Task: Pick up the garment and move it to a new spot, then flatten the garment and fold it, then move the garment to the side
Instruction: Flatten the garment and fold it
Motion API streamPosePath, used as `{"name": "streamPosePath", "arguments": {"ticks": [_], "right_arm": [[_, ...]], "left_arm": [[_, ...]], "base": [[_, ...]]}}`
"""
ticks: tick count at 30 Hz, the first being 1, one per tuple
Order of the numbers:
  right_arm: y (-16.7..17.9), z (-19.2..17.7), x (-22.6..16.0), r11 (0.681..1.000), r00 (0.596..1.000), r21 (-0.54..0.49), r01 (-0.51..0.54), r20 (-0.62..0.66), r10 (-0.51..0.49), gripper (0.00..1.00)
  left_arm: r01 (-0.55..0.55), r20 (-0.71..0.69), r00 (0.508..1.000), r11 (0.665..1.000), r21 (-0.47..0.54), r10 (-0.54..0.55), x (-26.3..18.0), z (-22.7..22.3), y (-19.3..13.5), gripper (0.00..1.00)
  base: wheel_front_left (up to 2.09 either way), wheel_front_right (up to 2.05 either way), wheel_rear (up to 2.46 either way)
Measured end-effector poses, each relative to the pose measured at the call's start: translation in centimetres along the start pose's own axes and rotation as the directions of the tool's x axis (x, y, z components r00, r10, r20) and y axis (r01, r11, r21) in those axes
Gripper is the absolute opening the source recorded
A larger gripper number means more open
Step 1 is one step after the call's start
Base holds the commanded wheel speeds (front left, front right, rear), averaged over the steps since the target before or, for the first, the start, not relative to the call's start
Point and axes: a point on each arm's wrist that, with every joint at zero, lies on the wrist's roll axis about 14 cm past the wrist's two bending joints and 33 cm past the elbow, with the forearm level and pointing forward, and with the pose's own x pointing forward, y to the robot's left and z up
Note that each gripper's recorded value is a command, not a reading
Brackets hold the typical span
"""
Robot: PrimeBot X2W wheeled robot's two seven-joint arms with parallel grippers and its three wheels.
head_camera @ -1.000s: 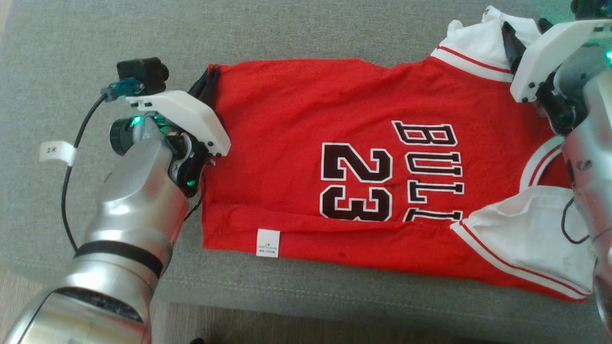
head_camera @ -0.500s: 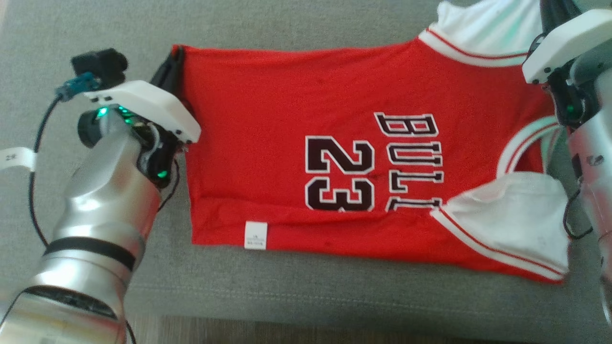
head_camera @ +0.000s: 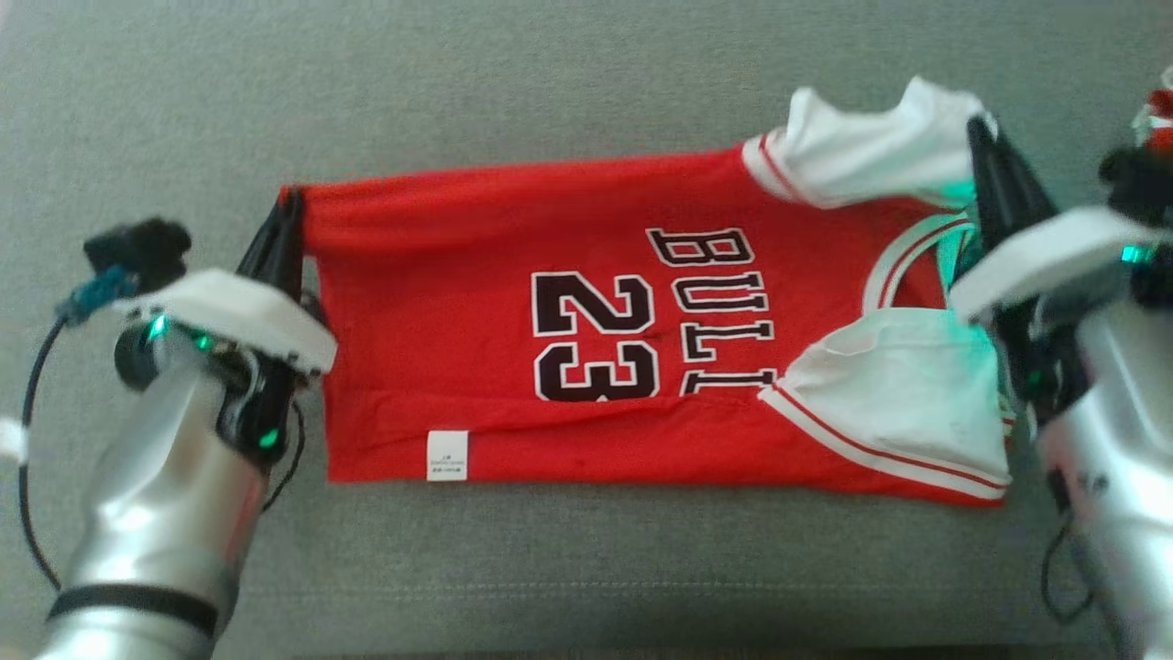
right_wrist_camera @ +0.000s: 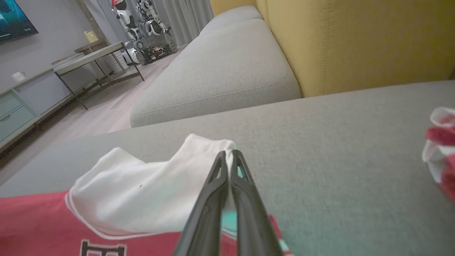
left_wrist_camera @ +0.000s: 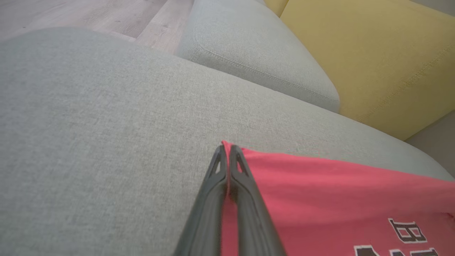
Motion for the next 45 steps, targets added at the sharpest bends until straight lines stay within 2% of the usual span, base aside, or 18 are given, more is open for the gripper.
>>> {"name": "streamPosePath", "arguments": {"ticks": [6,13,14,15,16,20,23,31,40,45], "right_arm": [[0.1,-2.7,-4.6,0.995,1.000,0.098,0.017,-0.007,-0.016,0.00],[1.9,-7.0,-9.0,0.978,0.995,0.205,0.045,-0.092,-0.027,0.00],[2.1,-7.5,-9.4,0.975,0.994,0.216,0.052,-0.103,-0.030,0.04],[2.2,-8.0,-9.8,0.973,0.992,0.223,0.059,-0.120,-0.032,0.41],[2.4,-8.3,-10.1,0.973,0.991,0.223,0.062,-0.129,-0.033,1.00],[2.4,-8.0,-11.1,0.979,0.992,0.190,0.073,-0.115,-0.052,1.00],[2.5,-6.3,-11.7,0.986,0.997,0.146,0.075,-0.044,-0.069,1.00],[2.9,-0.3,-13.2,0.995,0.981,-0.029,0.091,0.177,-0.084,1.00],[3.7,0.0,-15.4,0.992,0.977,-0.082,0.098,0.198,-0.080,1.00],[4.0,0.1,-16.3,0.991,0.976,-0.088,0.099,0.203,-0.079,1.00]], "left_arm": [[-0.012,0.002,1.000,0.999,-0.042,0.012,-1.6,-1.3,0.2,0.00],[-0.035,-0.056,0.998,0.998,-0.057,0.032,-2.7,-4.0,0.6,0.00],[-0.042,-0.067,0.997,0.998,-0.057,0.038,-2.9,-4.4,0.8,0.40],[-0.047,-0.077,0.996,0.997,-0.057,0.042,-3.0,-4.8,0.9,0.76],[-0.050,-0.087,0.995,0.997,-0.057,0.045,-3.2,-5.2,0.9,1.00],[-0.073,-0.110,0.992,0.996,-0.043,0.068,-4.3,-6.1,1.4,1.00],[-0.080,-0.096,0.992,0.997,0.018,0.081,-5.1,-5.9,1.4,1.00],[-0.098,0.135,0.988,0.984,0.147,0.078,-8.3,-0.2,-0.4,1.00],[-0.085,0.202,0.979,0.963,0.255,0.033,-12.9,0.6,-2.5,1.00],[-0.090,0.185,0.982,0.960,0.265,0.041,-14.4,-0.3,-2.6,1.00]], "base": [[0.00,0.00,0.00],[0.00,0.00,0.00],[0.00,0.00,0.00],[0.00,0.00,0.00],[0.00,0.00,0.00],[0.00,0.00,0.00],[0.00,0.00,0.00],[0.00,0.00,0.00],[0.00,0.00,0.00],[0.00,0.00,0.00]]}}
